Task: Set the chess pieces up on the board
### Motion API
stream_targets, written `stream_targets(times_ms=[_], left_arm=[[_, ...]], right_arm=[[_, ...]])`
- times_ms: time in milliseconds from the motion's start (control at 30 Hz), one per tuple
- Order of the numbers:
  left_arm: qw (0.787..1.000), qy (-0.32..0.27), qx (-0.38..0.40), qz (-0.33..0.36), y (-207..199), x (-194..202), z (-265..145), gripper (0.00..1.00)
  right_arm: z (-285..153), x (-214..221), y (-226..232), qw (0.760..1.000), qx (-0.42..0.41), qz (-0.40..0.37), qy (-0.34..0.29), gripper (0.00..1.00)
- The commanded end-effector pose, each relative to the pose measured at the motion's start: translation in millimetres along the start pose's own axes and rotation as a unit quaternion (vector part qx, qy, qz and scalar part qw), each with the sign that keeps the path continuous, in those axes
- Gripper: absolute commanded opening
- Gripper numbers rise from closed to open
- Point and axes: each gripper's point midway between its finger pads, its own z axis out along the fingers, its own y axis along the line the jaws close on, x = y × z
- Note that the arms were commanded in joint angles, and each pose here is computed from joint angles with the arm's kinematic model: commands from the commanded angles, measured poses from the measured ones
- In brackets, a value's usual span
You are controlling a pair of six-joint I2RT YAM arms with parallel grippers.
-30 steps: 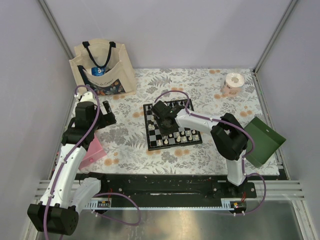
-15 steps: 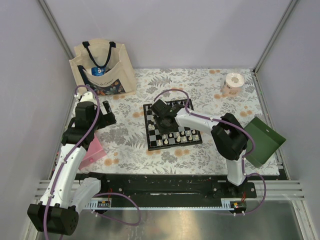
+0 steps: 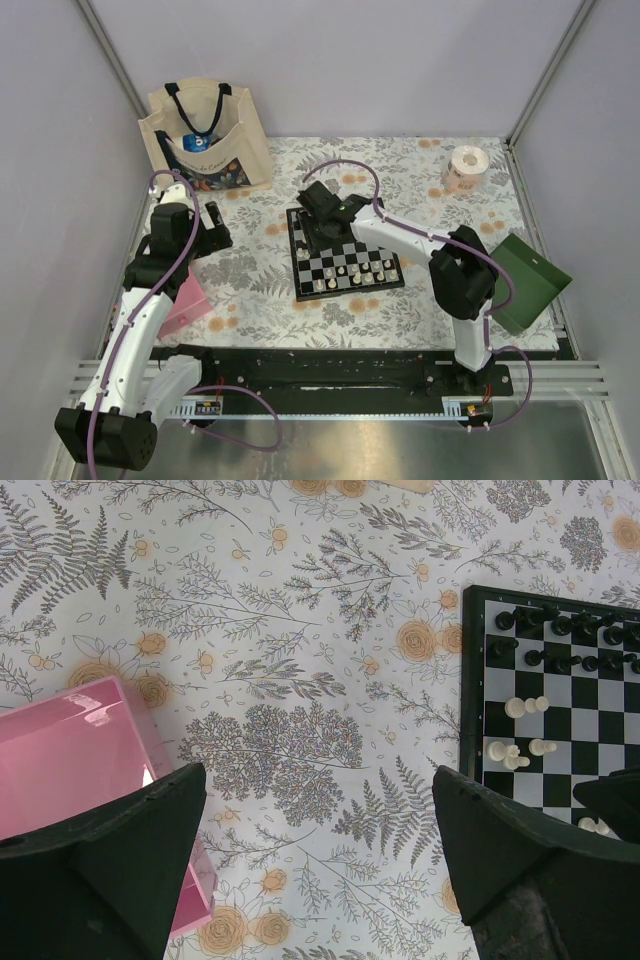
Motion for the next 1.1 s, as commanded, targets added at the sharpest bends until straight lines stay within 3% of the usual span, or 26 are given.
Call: stream_targets(times_ms=[0, 767, 1067], left_arm=[[1.000, -0.024, 0.012, -0.003, -4, -11, -3, 0.99], [1.000, -0.025, 0.013, -0.002, -5, -12, -2, 0.99], [1.000, -0.025, 0.013, -0.003, -4, -12, -2, 0.99]], right_arm=[[-4, -30, -4, 1.000, 0.002, 0.008, -0.027, 0.50], [39, -28, -4, 1.000, 0.007, 0.008, 0.012, 0.50], [47, -28, -3, 1.000, 0.007, 0.006, 0.016, 0.42]])
